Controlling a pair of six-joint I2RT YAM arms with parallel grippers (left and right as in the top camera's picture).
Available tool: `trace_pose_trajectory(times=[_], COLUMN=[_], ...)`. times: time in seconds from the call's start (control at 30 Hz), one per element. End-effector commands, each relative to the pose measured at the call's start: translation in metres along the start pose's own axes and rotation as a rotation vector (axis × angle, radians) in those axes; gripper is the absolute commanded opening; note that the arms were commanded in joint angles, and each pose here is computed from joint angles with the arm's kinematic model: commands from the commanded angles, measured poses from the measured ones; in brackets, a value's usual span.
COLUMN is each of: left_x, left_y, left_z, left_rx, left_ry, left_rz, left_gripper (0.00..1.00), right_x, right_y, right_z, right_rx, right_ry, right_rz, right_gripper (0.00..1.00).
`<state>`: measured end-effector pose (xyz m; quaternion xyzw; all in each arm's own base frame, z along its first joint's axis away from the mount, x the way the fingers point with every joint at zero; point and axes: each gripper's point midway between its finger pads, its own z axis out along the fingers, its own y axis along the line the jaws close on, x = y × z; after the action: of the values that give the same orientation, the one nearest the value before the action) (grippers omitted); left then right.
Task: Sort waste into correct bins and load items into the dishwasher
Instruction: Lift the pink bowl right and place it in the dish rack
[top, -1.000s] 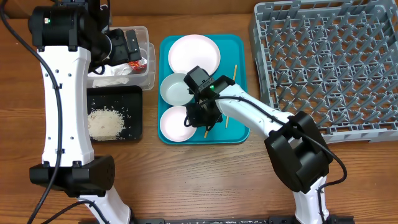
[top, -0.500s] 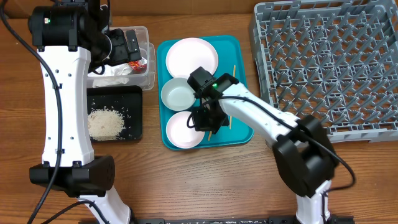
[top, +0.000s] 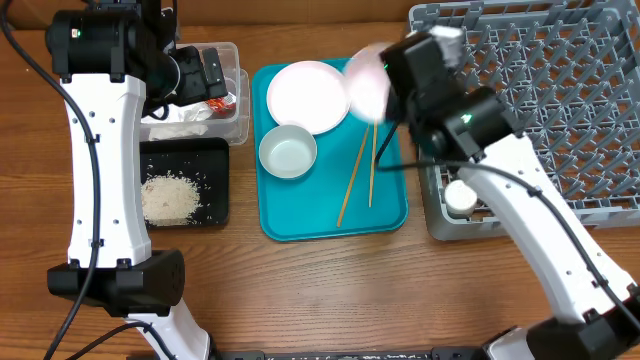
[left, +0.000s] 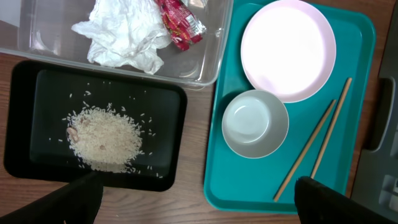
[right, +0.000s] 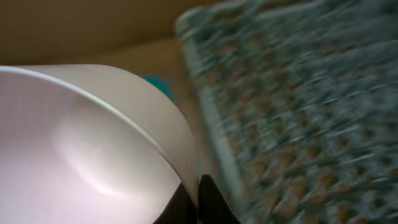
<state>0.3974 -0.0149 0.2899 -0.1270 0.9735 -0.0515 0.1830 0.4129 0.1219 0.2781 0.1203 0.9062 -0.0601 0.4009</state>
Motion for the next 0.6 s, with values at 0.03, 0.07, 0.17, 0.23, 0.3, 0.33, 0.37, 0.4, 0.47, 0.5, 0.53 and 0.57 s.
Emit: trace_pose_trajectory(times=[0.03,0.07,0.17,0.23,0.3,0.33,0.37,0.4,0.47,0.5,0.53,0.57], left_x=[-0.003,-0.003,-0.003,-0.003,-0.003,-0.003,-0.003,-0.003,-0.003,-0.003,-0.003,-0.003], left_y=[0.005,0.005,0.005,0.005,0.005,0.005,0.005,0.005,0.005,0.005,0.005,0.005], left_z=[-0.011,-0.011,-0.011,-0.011,-0.011,-0.011,-0.011,-0.011,-0.011,-0.011,-0.011,-0.011], left_rx=[-0.008,-0.008,-0.008,-0.008,-0.008,-0.008,-0.008,-0.008,-0.008,-0.008,-0.008,-0.008], left_ry=[-0.034,-0.034,-0.034,-0.034,-0.034,-0.034,-0.034,-0.034,-0.034,-0.034,-0.034,-0.034], left_rz=[0.003,0.003,0.003,0.003,0.003,0.003,0.003,0.003,0.003,0.003,0.003,0.003], left_gripper=[1.00,1.00,1.00,1.00,1.00,1.00,1.00,1.00,1.00,1.00,1.00,1.00], right_x=[-0.050,-0.059,-0.078,-0.087,-0.092,-0.094,-0.095,-0.095,-0.095,-0.094,-0.092,-0.091], right_y=[-0.064,-0.067,-0.071,-0.075,-0.079,-0.082,-0.084,-0.086,-0.094,-0.098,-0.100,-0.101], right_z=[0.014,0.020,0.040,0.062,0.084,0.096,0.107,0.115,0.132,0.139,0.147,0.152], right_rx=[0.465,0.518,0.628,0.682,0.722,0.743,0.762,0.773,0.798,0.804,0.797,0.789], right_ry=[-0.278,-0.311,-0.363,-0.361,-0.341,-0.332,-0.322,-0.313,-0.300,-0.293,-0.281,-0.273], right_rz=[-0.024,-0.046,-0.111,-0.178,-0.256,-0.291,-0.325,-0.346,-0.372,-0.378,-0.391,-0.399], right_gripper=[0.04,0.04,0.04,0.04,0.04,0.04,0.04,0.04,0.04,0.04,0.04,0.04])
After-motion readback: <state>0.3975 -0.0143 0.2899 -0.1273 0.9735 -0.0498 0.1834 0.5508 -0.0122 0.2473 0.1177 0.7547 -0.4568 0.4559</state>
